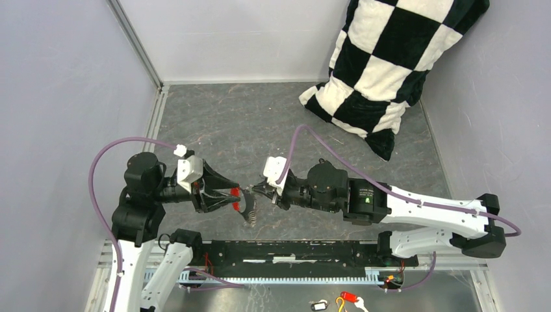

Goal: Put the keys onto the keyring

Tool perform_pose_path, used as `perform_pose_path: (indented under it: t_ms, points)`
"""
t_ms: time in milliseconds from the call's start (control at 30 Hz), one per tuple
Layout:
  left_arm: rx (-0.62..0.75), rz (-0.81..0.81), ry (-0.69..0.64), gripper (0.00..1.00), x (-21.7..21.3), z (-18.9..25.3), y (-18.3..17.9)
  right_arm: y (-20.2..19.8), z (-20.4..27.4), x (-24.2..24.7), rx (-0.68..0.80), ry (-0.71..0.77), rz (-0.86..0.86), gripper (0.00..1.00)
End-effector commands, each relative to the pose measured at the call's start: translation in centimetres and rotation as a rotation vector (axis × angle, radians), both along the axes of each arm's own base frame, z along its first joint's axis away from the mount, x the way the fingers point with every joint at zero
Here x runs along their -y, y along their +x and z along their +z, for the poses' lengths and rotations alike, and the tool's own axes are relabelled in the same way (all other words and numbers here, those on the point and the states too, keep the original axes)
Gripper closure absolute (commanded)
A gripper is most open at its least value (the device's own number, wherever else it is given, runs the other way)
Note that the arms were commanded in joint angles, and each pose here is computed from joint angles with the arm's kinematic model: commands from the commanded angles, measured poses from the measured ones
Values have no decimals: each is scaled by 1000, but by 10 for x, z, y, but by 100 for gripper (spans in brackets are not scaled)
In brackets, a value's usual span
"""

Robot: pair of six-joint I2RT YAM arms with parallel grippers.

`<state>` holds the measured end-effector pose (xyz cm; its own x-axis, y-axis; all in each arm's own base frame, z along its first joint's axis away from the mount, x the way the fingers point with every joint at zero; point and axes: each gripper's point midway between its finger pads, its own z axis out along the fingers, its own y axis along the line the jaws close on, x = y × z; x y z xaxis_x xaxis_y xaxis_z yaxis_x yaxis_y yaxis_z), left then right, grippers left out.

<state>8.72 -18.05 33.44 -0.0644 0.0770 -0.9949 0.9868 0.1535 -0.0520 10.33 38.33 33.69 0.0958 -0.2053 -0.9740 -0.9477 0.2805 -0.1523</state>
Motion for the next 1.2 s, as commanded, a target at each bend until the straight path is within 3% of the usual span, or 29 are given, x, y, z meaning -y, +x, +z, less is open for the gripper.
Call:
perform_pose_path:
  t_ms: [0,200,467,867,1167]
  points:
    - [-26,58,12,49,-2,0,9,-1,44,-6,24,104,17,100]
    - [-34,111,70,32,-8,-5,16,1,48,-9,37,99,17,100]
    - [-65,104,73,30,-7,-8,20,2,48,-15,34,79,20,100]
    - [-68,92,64,39,-4,-4,28,0,49,-21,26,79,38,100]
    - [-79,60,56,56,-2,-4,26,-1,50,-23,20,80,45,100]
